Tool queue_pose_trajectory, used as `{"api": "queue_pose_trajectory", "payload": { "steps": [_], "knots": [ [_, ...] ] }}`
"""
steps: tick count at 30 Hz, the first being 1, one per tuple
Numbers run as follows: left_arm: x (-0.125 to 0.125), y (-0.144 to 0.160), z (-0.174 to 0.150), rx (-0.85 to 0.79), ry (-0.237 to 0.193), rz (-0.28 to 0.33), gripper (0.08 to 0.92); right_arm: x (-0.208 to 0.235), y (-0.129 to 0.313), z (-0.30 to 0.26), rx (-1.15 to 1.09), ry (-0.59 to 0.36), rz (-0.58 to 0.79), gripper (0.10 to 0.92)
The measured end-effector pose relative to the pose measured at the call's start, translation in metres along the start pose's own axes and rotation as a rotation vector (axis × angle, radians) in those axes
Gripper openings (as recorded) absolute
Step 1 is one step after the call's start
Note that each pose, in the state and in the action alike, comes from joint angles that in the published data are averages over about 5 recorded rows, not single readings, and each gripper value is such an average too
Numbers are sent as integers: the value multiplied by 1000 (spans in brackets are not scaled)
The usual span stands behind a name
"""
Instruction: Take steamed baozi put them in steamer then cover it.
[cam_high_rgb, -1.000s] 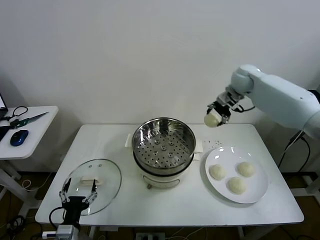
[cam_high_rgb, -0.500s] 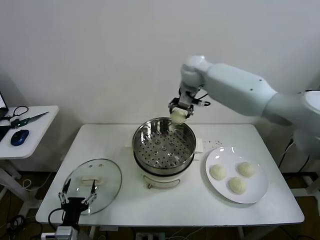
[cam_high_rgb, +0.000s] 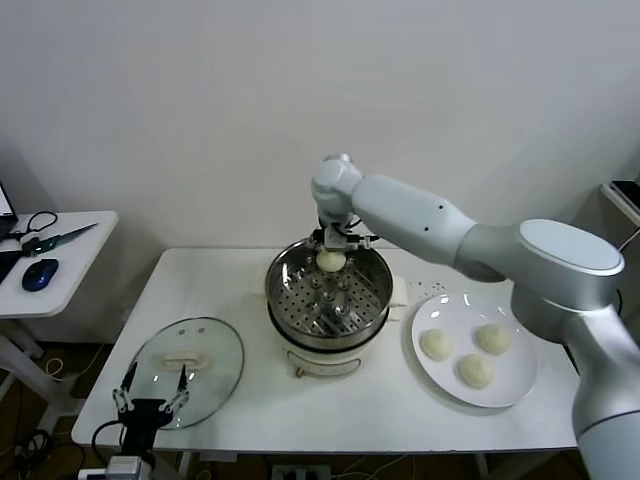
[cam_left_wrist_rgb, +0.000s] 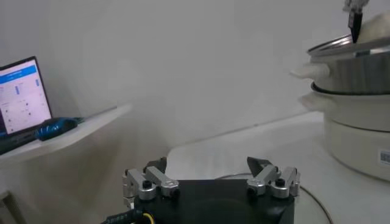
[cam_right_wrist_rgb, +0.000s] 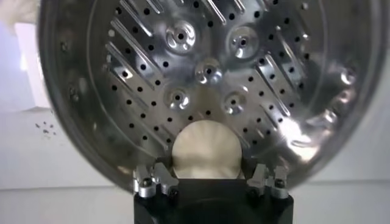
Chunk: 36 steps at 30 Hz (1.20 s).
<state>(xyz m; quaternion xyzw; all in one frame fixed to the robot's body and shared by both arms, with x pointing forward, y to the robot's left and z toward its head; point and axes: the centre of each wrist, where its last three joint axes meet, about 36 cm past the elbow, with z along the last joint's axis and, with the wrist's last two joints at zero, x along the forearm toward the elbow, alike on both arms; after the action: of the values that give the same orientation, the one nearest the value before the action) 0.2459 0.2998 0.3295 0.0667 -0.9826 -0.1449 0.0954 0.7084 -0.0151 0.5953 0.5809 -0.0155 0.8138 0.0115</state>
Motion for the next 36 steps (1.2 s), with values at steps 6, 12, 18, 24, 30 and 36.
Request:
{"api": "queue_pose_trajectory", "payload": {
  "steps": [6, 12, 18, 24, 30, 36],
  "knots": [
    [1, -1, 3, 1, 6, 1, 823, -12, -6, -7, 15, -4, -10, 731],
    [1, -2, 5, 1, 9, 2, 823, -15, -8, -9, 12, -3, -14, 787],
    [1, -3, 4, 0, 9, 2, 823, -7, -6, -9, 10, -2, -17, 822],
    [2, -4, 3, -1, 7, 3, 823, 14, 5, -5, 3, 6, -16, 823],
    [3, -5, 0, -1, 0, 9, 823, 52, 38, 3, -53, 15, 14, 823],
    [3, -7, -3, -1, -9, 18, 823, 87, 102, 7, -275, 21, 101, 823]
  ]
}}
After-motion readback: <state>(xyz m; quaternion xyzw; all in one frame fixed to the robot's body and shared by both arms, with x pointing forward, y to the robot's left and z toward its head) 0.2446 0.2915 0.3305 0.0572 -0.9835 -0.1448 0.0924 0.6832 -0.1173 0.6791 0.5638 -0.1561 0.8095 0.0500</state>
